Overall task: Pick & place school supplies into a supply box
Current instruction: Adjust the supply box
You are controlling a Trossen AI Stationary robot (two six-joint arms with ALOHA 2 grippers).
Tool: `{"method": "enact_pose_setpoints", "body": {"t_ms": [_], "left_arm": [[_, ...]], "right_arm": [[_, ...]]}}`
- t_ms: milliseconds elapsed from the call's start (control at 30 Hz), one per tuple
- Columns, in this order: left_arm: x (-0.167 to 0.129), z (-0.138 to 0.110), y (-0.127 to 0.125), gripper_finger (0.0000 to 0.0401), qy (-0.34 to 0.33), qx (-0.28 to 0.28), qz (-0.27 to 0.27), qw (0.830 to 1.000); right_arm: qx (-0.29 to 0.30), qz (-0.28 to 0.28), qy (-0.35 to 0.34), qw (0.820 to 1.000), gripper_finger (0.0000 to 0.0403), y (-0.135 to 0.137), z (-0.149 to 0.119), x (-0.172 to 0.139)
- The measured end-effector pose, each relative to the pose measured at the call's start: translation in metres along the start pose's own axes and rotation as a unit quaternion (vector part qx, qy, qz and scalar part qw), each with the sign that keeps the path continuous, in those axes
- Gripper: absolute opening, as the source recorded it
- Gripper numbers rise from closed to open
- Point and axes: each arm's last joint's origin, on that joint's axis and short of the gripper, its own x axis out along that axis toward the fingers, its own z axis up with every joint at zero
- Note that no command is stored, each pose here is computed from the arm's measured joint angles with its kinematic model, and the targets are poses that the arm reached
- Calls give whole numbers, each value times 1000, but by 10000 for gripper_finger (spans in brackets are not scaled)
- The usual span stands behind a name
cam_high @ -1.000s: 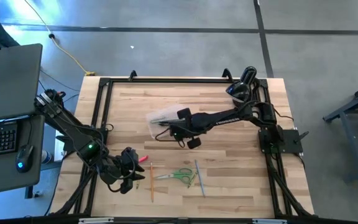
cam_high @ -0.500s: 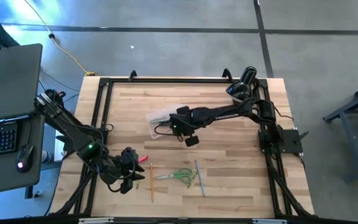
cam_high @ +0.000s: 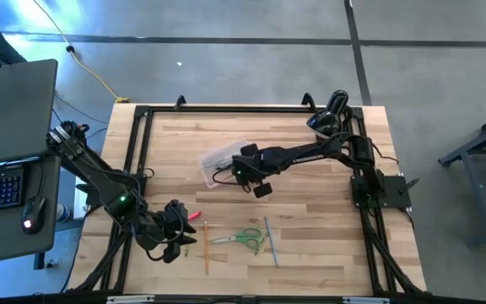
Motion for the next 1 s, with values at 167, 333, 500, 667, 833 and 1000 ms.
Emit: {"method": "enact_pose_setpoints", "body": {"t_ms": [167, 333, 500, 667, 833, 1000], "left_arm": [[0, 0, 0, 179, 0, 0, 0, 1000], [0, 0, 0, 179, 0, 0, 0, 1000], [0, 0, 0, 179, 0, 0, 0, 1000], [0, 0, 0, 179, 0, 0, 0, 1000], [0, 0, 0, 179, 0, 0, 0, 1000], [0, 0, 0, 179, 0, 0, 0, 1000]], "right_arm": [[5, -9, 6, 1000, 4, 0, 0, 0], [16, -1, 18, 1000, 8, 6, -2, -5], [30, 12, 43, 999, 2, 19, -3, -9], [49, 23, 62, 997, 4, 35, -2, -21], [82, 49, 64, 993, 1, 54, 0, -37], [83, 51, 60, 993, 2, 81, 6, -48]]}}
